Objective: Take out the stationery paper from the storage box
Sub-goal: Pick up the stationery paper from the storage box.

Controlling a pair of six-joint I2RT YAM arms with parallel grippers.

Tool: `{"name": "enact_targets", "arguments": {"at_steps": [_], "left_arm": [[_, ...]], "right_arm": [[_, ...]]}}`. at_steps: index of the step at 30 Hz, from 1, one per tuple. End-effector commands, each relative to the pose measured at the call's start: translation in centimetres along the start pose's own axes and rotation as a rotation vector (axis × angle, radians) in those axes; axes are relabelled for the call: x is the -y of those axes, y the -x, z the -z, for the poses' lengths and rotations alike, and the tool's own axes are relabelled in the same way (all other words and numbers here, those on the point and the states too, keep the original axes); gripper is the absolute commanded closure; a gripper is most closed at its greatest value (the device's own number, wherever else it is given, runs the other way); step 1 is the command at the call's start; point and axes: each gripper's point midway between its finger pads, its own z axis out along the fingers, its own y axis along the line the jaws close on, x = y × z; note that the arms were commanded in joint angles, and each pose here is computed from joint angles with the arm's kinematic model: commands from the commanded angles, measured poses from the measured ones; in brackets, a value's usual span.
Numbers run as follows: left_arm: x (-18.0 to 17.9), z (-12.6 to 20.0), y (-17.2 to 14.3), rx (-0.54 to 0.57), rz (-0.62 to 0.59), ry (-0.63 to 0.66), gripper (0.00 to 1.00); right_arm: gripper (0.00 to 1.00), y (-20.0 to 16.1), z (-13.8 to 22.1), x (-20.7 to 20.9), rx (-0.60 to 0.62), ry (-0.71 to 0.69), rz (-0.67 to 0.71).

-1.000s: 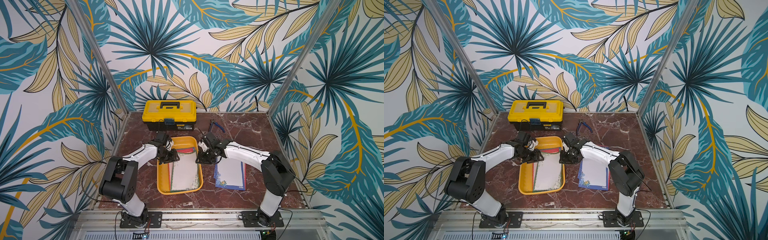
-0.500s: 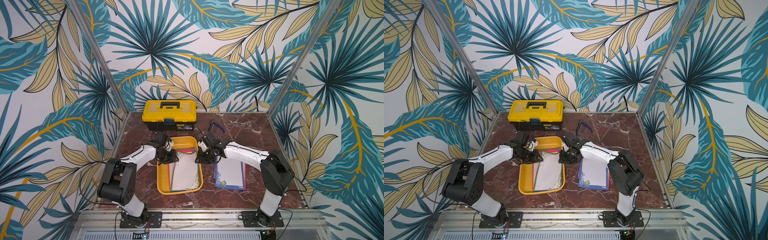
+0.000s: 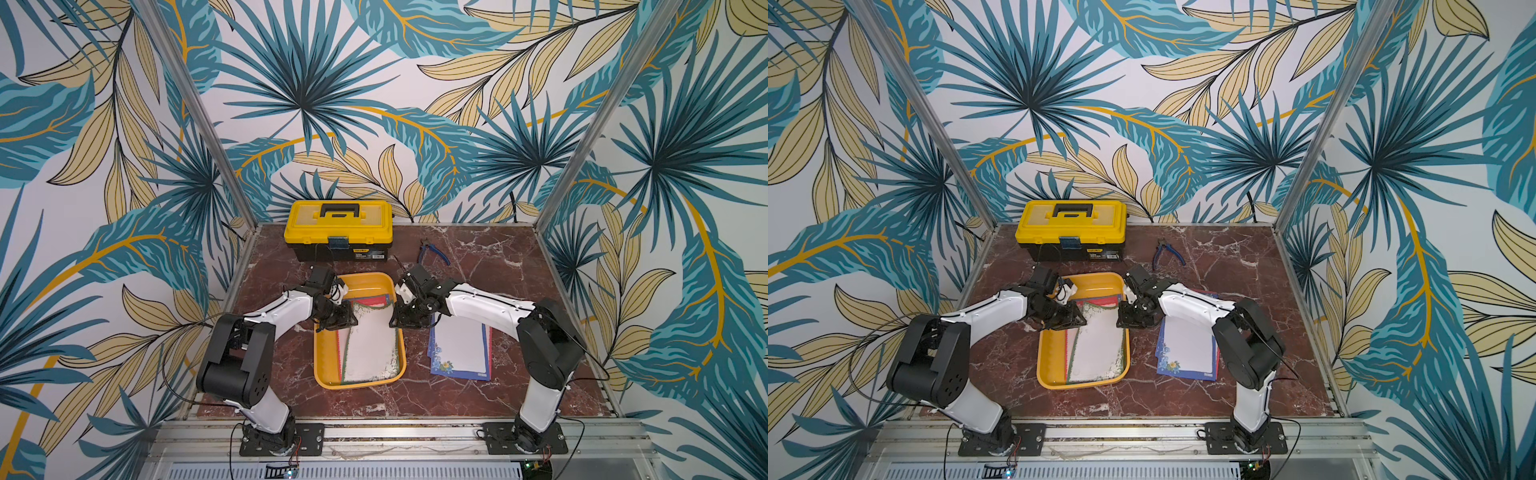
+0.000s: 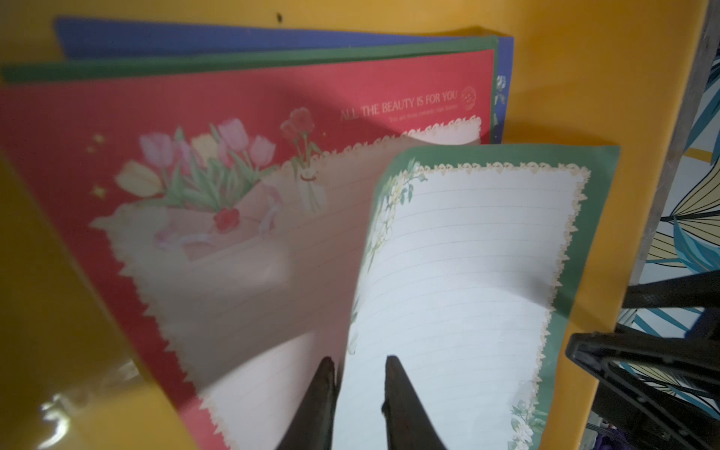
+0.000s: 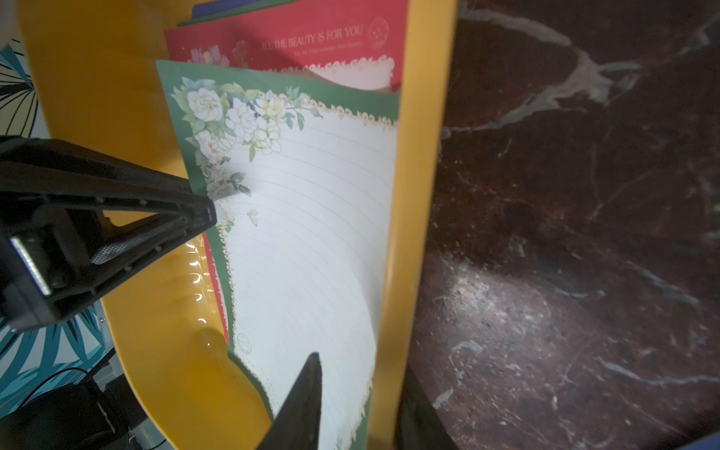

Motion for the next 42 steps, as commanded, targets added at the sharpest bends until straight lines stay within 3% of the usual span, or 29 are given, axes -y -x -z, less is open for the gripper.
{"name": "enact_targets", "arguments": {"at_steps": [1,5,14,19,25,32,36,42], "left_arm": [[-0.2,0.2,0.4,0.019,-0.028,0.009,0.87],[-0.1,0.6,0.4,0.032,-0.036,0.011,1.00],[2.1,4.2,1.1,0.149,-0.113,-0.021,1.00],[6.1,8.7,1.3,0.270,-0.247,-0.125,1.00],[12.1,16.0,0.0,0.452,-0.470,-0.265,1.00],[19.2,25.7,-4.9,0.648,-0.803,-0.465,1.00],[21.0,29.3,-6.6,0.720,-0.868,-0.515,1.00],[22.7,31.9,-8.7,0.728,-0.928,-0.603,1.00]], "right_arm": [[0.69,0.4,0.3,-0.6,0.010,0.009,0.013],[0.69,0.7,1.1,-0.7,0.025,-0.007,0.029],[0.67,1.9,4.5,-1.2,0.108,-0.054,0.094],[0.57,3.2,8.3,-2.5,0.235,-0.055,0.186],[0.43,4.7,15.0,-5.2,0.479,0.016,0.327],[0.22,4.0,22.2,-8.3,0.766,0.151,0.512],[0.14,2.6,24.9,-9.6,0.857,0.228,0.617],[0.13,0.8,27.0,-11.2,0.913,0.314,0.740]]}}
